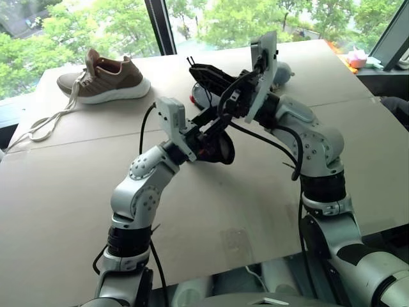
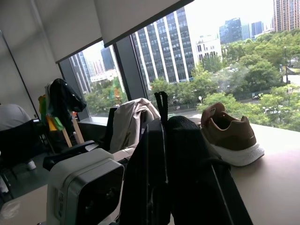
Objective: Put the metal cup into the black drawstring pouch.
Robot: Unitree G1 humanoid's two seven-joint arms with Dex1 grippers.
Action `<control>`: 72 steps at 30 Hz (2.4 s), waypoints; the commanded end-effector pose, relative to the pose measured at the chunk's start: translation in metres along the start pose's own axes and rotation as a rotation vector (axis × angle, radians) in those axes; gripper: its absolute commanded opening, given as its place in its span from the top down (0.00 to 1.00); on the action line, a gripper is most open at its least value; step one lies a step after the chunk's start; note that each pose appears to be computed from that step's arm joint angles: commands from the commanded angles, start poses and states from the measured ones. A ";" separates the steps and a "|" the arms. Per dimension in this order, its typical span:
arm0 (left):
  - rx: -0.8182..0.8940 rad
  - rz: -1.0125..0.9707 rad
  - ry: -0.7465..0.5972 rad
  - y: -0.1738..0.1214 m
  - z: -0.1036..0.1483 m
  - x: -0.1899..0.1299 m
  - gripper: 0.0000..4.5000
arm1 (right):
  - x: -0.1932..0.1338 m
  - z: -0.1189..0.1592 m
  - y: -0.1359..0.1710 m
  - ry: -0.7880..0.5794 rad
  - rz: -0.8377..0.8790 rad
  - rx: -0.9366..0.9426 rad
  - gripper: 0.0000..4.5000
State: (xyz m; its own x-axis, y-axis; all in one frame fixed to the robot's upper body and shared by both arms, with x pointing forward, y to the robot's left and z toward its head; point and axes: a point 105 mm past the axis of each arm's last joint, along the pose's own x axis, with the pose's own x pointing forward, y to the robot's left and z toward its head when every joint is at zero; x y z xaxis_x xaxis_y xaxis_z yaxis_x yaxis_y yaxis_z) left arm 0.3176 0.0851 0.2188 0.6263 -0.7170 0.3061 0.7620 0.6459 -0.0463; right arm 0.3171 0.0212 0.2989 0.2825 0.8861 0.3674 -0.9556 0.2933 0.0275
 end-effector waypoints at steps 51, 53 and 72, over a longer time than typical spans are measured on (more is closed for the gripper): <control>-0.041 0.130 0.098 0.028 -0.021 -0.052 0.39 | -0.014 0.128 -0.015 -0.605 -0.066 0.271 1.00; -0.032 0.201 0.090 0.045 -0.017 -0.066 0.39 | -0.011 0.125 -0.006 -0.571 -0.021 0.266 1.00; 0.039 0.405 0.366 0.060 -0.049 -0.154 0.38 | -0.145 -0.061 -0.044 0.282 -0.206 0.136 0.62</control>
State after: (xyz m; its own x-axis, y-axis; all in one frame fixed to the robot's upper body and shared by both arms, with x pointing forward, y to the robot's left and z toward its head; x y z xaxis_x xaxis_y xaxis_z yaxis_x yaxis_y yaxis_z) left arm 0.2836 0.2216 0.1135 0.8964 -0.4358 -0.0807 0.4265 0.8977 -0.1106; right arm 0.3310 -0.0894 0.1987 0.4927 0.8622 0.1177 -0.8430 0.4393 0.3105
